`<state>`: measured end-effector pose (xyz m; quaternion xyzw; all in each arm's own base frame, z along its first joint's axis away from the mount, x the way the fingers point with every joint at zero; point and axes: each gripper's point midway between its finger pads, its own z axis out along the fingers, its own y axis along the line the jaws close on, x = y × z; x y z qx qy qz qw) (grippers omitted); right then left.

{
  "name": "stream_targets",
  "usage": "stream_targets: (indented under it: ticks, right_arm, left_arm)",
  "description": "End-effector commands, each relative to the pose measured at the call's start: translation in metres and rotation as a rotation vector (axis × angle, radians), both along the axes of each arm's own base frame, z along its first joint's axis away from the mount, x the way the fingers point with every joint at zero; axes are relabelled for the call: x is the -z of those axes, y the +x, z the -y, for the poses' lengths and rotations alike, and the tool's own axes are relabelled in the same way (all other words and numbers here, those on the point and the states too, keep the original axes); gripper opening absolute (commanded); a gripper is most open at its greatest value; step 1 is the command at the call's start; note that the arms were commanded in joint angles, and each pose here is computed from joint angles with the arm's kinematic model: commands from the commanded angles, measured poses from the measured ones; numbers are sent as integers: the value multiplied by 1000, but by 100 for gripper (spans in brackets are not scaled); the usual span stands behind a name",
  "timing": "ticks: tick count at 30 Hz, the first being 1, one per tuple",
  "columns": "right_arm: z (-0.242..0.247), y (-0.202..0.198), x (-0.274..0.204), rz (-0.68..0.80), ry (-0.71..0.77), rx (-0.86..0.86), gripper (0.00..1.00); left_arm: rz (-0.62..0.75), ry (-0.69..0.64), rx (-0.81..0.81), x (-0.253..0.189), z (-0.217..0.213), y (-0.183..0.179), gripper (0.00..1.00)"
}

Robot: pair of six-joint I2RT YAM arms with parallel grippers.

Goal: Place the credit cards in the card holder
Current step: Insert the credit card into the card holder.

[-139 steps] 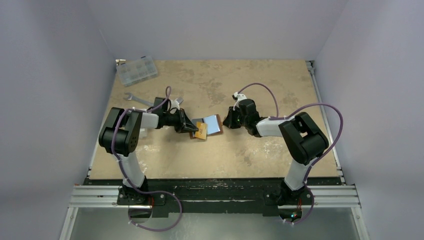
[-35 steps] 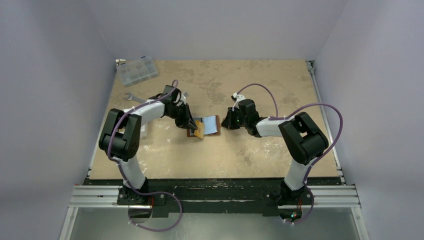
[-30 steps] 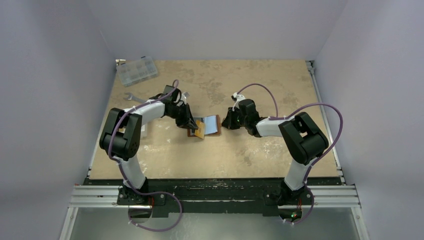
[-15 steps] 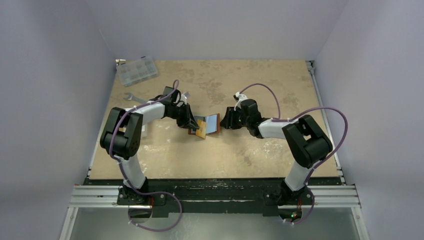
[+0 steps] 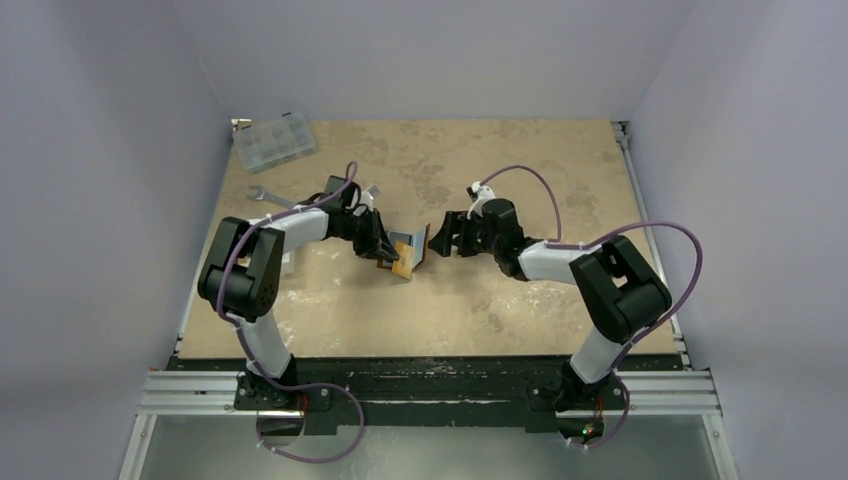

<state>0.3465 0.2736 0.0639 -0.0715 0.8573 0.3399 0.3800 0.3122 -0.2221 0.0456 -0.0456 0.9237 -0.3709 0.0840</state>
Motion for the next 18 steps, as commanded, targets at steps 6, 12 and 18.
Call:
stream_targets:
  ticks: [6,12,18]
  right_arm:
    - [5,-11,-49,89,94,43,82]
    - [9,-7,-33,58,51,69,85]
    - [-9,3,-24,57,-37,73,89]
  left_arm:
    - [46,-42,20,-22,4,-1,0]
    - [53,-45,32,-22,4,-2,0]
    - [61,-54,40,-26,5,-3,0]
